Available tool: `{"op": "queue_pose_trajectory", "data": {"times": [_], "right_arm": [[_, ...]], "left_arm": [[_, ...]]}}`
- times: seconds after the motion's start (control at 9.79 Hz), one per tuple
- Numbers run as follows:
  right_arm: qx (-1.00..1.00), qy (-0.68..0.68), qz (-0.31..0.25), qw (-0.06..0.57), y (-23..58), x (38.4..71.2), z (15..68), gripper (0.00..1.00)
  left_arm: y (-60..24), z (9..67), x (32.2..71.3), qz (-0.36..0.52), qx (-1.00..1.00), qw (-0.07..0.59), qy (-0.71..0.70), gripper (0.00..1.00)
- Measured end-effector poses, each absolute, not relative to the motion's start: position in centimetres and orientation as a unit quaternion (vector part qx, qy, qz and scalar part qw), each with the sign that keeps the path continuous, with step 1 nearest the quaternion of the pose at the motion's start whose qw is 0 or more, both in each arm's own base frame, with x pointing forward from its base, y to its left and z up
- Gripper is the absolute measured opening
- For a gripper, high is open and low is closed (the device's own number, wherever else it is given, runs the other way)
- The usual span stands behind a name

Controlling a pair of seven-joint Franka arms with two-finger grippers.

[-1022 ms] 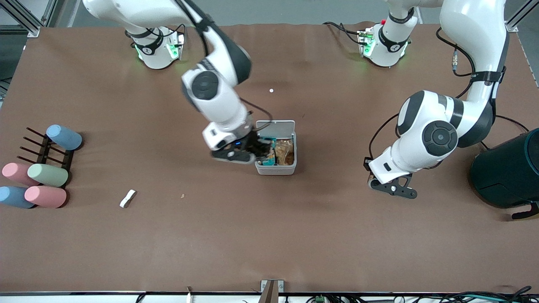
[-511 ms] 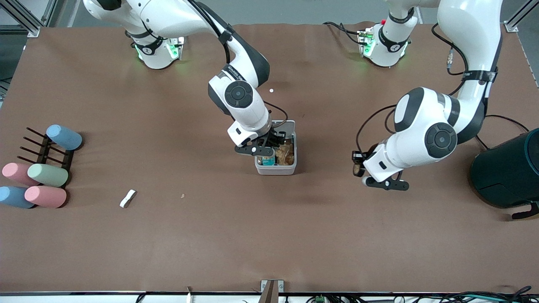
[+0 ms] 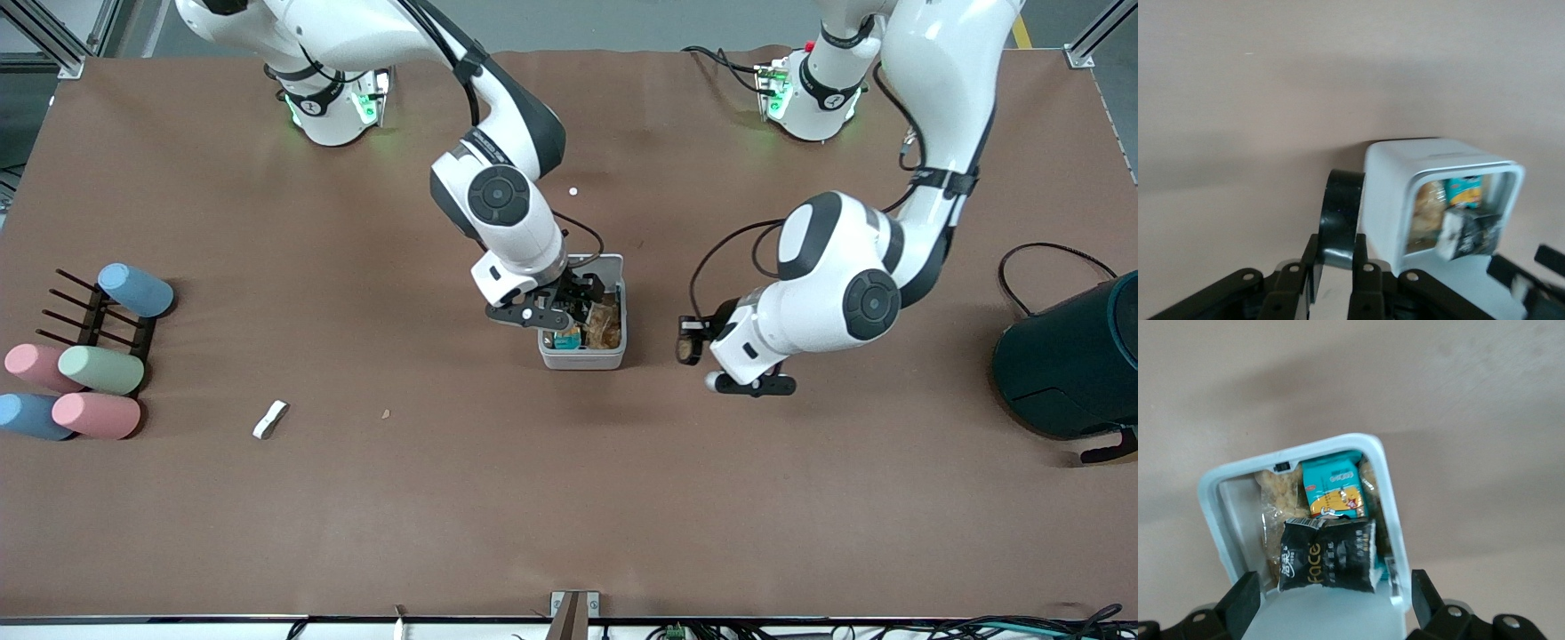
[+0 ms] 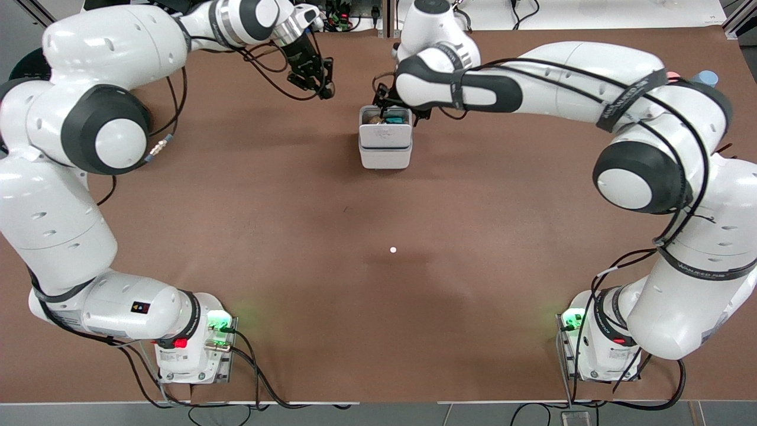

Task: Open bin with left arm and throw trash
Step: 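Drop the tape in the bin with the left gripper while the right gripper withdraws, then grasp the white paper strip with the right gripper while the left gripper retracts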

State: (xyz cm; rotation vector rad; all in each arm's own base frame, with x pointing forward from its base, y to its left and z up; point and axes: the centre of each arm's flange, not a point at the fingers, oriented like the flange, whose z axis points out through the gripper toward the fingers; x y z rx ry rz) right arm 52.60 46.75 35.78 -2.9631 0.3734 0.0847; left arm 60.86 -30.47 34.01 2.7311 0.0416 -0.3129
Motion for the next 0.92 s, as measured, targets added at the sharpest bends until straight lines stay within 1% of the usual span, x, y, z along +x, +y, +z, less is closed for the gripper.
{"op": "queue_pose_trajectory", "data": {"times": [0.1,0.31,0.41,0.61,0.92], "right_arm": [[-0.986,0.148,0.027,0.071,43.5,54.5,38.8,1.0],[-0.973,0.219,0.016,0.071,32.7,59.6,44.5,1.0],[-0.968,0.243,0.012,0.067,27.2,61.6,45.3,1.0],[-0.964,0.263,0.018,0.041,17.3,64.3,42.4,1.0],[-0.961,0.277,0.023,0.004,5.6,66.7,35.8,1.0]], "left_arm": [[-32.0,33.1,60.6,-0.112,0.972,0.202,0.03,0.22],[-36.3,31.7,59.1,-0.107,0.972,0.204,0.051,0.22],[-38.5,31.2,57.9,-0.114,0.971,0.201,0.061,0.22],[-40.4,30.7,56.6,-0.126,0.969,0.193,0.084,0.22],[-41.2,29.0,55.3,-0.146,0.967,0.179,0.105,0.22]]}}
